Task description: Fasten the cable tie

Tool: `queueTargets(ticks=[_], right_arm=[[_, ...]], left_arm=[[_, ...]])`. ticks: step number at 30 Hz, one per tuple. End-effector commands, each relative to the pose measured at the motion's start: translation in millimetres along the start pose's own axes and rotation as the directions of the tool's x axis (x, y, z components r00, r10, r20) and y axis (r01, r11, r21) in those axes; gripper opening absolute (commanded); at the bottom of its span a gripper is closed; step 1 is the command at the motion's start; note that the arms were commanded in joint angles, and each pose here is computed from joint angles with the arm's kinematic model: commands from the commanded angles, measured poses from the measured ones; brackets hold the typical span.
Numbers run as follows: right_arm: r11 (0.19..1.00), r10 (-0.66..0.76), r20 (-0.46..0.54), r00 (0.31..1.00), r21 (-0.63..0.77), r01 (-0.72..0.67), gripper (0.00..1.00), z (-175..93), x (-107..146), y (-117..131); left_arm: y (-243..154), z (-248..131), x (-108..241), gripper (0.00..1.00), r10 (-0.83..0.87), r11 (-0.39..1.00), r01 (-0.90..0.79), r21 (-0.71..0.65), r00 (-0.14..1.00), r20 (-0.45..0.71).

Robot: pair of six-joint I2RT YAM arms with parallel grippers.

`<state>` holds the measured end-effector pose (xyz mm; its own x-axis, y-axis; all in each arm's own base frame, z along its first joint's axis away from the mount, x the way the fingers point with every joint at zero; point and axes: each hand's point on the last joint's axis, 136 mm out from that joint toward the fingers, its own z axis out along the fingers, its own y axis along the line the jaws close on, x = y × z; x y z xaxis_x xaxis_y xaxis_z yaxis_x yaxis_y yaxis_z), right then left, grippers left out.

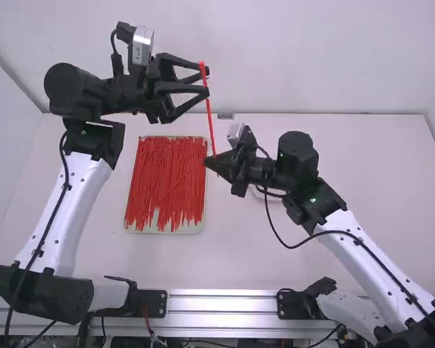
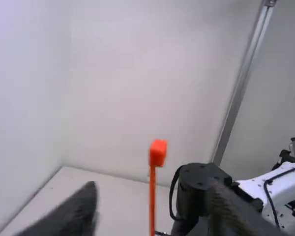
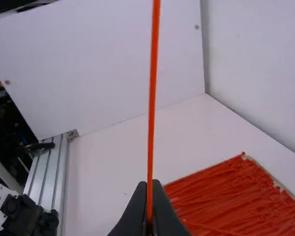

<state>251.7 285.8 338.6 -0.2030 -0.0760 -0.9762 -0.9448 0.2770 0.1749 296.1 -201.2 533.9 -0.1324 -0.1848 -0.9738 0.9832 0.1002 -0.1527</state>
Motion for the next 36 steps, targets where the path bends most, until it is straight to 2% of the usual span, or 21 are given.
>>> queueTargets(ticks=[1, 15, 23, 29, 36], right_arm=[[1.0, 0.008, 0.018, 1.0, 0.012, -0.008, 0.0, -3.5, -10.3, -5.2], [0.989, 0.022, 0.078, 0.997, 0.147, -0.034, 0.0, -32.8, -26.5, -50.0], [0.964, -0.02, 0.127, 0.992, 0.264, -0.015, 0.0, -63.0, -56.4, -78.1], [0.906, -0.004, 0.115, 0.993, 0.421, -0.045, 0.0, -82.0, -60.6, -117.4], [0.808, 0.1, 0.065, 0.993, 0.577, -0.119, 0.0, -85.4, -42.4, -167.8]], left_arm=[[-0.1, -6.2, -9.9, 0.99, 0.076, 0.997, -0.075, -0.024, 0.997, 0.01], [45.3, -24.6, 6.3, 0.99, 0.084, 0.976, -0.086, -0.202, 0.996, -0.019], [58.6, -27.4, 4.3, 0.99, 0.102, 0.958, -0.1, -0.27, 0.995, -0.006], [78.1, -31.2, 6.5, 0.99, 0.11, 0.934, -0.103, -0.342, 0.994, 0.001], [91.8, -30.5, 13.3, 0.99, 0.096, 0.935, -0.089, -0.343, 0.995, 0.002]])
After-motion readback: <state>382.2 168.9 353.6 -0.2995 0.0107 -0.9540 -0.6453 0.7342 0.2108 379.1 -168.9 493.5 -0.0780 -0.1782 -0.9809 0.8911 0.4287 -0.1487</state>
